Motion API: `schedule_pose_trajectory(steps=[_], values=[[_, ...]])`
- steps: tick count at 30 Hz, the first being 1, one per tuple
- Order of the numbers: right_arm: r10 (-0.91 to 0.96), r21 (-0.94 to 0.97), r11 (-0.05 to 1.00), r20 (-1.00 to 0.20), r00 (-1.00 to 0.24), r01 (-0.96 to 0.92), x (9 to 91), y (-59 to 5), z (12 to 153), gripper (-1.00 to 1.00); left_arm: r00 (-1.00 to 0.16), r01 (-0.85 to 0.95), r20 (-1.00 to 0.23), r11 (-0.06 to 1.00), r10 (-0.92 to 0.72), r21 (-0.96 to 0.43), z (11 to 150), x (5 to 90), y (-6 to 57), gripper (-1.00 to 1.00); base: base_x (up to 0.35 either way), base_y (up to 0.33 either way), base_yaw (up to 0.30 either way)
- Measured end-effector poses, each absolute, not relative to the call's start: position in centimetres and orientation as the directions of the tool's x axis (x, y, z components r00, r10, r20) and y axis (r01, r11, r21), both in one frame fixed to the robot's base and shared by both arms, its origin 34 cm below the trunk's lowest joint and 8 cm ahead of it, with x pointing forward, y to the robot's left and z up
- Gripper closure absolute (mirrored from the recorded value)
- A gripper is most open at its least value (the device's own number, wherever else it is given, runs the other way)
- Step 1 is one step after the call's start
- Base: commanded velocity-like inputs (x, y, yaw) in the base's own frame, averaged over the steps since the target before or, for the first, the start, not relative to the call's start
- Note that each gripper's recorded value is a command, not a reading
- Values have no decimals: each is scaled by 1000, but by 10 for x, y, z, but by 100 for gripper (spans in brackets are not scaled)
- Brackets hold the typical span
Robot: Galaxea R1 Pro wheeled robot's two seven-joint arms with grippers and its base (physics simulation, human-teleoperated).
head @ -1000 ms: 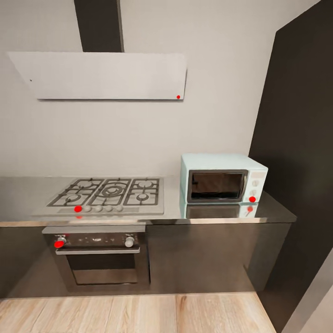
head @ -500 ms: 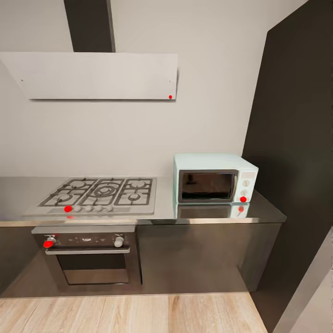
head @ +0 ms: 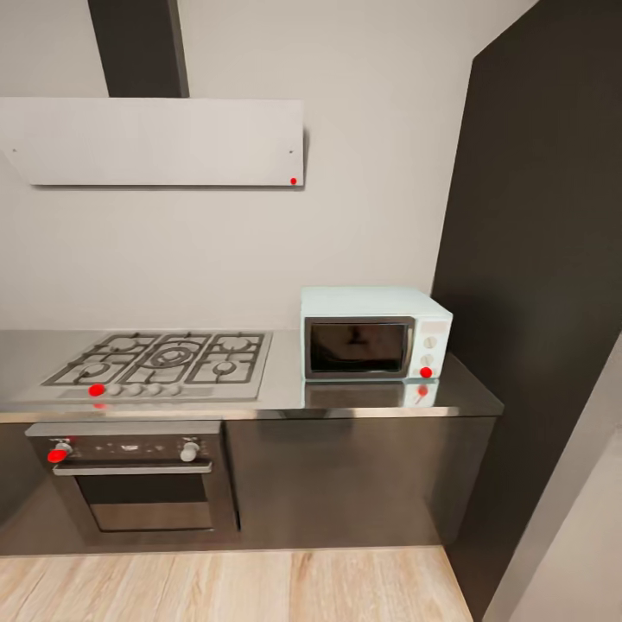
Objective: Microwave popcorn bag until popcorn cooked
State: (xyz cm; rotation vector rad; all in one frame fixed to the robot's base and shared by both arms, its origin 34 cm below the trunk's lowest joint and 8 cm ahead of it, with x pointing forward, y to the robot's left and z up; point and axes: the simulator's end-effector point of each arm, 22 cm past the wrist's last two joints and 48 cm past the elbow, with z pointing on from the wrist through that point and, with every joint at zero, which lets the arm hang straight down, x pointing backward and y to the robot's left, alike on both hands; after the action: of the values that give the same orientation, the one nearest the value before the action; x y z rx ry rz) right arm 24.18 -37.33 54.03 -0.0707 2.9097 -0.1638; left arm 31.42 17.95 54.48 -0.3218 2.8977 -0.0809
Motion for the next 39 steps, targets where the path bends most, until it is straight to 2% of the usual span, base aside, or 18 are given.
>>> schedule_pose_trajectory(steps=[7,12,23,33,39], values=[[-60,-116,993,-221,-973,-35,242,-373,540,-100,-951,-211,-216,974,-223,-78,545,314,180,-100,0,-229,117],[-62,-116,993,-221,-973,-37,242,-373,540,-100,-950,-211,-218,975,-223,-74,544,314,183,-100,0,-17,163],[-66,-116,992,-221,-973,-41,242,-373,540,-100,-950,-211,-218,975,-223,-75,545,315,184,-100,0,0,5],[-70,-115,992,-222,-973,-45,242,-373,540,-100,-951,-209,-217,975,-221,-76,545,314,183,-100,268,0,0],[-70,-115,992,-221,-973,-46,242,-373,540,-100,-951,-209,-216,975,-221,-76,544,314,183,-100,68,0,0]])
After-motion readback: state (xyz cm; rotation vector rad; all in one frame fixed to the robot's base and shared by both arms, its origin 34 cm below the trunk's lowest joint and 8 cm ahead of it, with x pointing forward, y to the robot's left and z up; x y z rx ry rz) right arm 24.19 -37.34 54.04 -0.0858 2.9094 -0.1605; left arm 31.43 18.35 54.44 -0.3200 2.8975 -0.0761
